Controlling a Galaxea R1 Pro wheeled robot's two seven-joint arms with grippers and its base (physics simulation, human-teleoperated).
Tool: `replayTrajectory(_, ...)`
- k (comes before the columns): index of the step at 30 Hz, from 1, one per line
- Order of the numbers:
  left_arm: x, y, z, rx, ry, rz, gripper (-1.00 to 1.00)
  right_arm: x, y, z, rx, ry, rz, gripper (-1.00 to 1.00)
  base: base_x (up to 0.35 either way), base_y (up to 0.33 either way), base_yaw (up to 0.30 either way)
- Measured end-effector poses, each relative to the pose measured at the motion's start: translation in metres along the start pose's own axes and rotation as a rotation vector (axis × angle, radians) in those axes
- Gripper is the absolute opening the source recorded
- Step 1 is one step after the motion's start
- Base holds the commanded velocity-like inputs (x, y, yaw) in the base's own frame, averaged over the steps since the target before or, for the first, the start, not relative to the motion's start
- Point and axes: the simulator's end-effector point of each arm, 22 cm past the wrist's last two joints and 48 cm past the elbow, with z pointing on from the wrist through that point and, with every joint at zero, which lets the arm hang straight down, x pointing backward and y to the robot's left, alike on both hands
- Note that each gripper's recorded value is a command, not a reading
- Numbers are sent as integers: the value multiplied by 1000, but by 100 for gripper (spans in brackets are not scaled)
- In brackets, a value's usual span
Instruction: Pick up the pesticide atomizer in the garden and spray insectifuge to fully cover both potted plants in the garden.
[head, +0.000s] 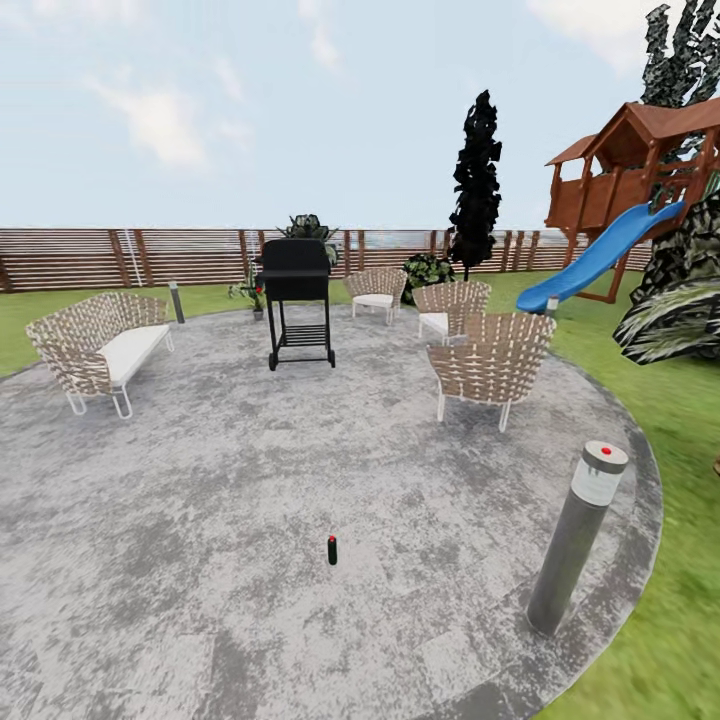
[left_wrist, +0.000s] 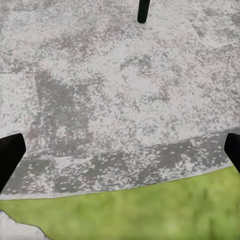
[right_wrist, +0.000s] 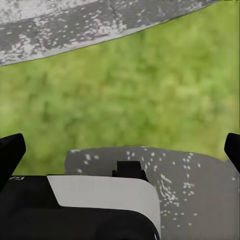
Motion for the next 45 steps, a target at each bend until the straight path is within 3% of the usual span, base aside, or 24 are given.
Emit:
replayTrajectory(12, 0, 0, 0, 0, -1, 0, 100, 0, 2, 0, -2, 0, 0, 100, 0, -29, 145)
replayTrajectory(30, 0, 0, 0, 0, -1, -1, 100, -1, 2, 0, -3, -1, -3, 100, 0, -282, 83)
replayTrajectory(45, 0, 1, 0, -1, -1, 0, 100, 0, 3, 0, -3, -1, -5, 100, 98, -262, 242)
